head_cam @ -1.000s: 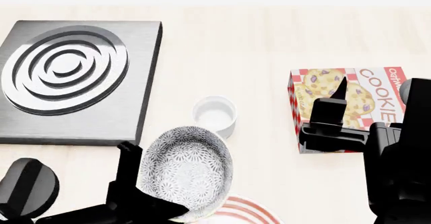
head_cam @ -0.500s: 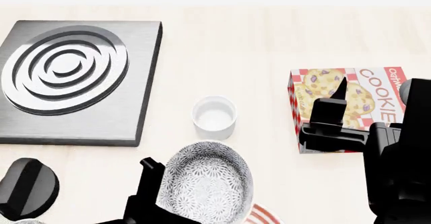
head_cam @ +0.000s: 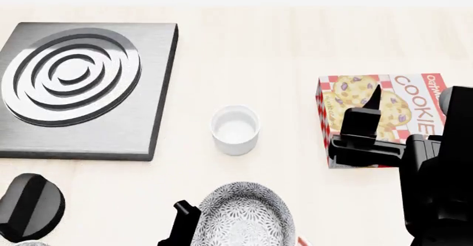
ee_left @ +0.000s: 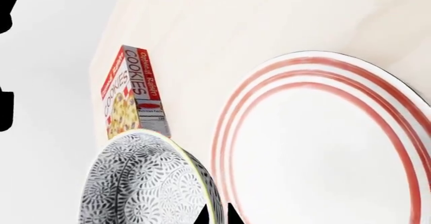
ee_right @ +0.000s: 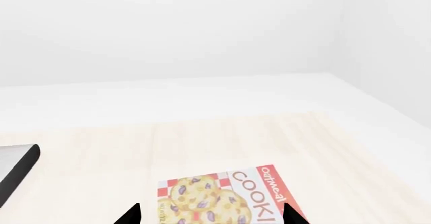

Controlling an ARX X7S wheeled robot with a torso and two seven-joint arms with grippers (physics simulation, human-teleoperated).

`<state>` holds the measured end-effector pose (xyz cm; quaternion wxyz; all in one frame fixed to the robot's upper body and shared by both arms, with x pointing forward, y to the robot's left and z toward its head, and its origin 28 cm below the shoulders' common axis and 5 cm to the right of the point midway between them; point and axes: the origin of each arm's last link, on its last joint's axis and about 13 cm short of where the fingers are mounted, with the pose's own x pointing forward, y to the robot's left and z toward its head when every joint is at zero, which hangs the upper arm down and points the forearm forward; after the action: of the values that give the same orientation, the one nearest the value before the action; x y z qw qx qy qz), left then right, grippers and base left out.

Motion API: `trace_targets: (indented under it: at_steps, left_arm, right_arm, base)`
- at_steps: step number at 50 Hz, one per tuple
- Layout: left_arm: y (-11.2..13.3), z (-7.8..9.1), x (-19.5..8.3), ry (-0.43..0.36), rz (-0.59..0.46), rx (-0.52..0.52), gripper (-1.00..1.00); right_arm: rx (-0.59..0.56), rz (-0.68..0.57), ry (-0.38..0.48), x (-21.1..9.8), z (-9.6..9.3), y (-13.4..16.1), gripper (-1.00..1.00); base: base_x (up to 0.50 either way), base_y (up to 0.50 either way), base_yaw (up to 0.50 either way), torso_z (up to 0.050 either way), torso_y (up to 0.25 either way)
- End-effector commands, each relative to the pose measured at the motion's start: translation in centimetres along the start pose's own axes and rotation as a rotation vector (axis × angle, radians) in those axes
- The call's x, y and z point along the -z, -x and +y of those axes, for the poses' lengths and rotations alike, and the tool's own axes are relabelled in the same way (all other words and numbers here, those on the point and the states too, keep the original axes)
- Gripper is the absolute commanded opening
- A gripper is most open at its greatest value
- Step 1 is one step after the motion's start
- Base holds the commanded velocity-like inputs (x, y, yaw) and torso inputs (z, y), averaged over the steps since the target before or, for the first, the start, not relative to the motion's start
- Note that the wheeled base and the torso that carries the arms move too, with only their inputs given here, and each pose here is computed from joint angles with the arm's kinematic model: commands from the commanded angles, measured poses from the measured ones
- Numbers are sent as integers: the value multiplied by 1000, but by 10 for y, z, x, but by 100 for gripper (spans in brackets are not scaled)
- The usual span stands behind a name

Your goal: Pick the akita bowl on the stove and place it on the plate.

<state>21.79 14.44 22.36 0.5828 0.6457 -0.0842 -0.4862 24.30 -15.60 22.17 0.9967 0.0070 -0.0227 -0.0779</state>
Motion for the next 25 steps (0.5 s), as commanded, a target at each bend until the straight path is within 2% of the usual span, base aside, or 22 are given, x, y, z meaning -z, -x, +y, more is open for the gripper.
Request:
trace_targets:
  at_steps: [1, 25]
  left_arm:
    - [-4, 2, -9, -17, -50, -34, -100]
    - [-9, -11, -10, -11, -55, 3, -100]
  right_arm:
    - [2, -3, -20, 0, -1, -1, 100]
    - [1, -3, -19, 0, -1, -1, 100]
  base:
    - [0, 0, 0, 0, 0]
    - [0, 0, 0, 0, 0]
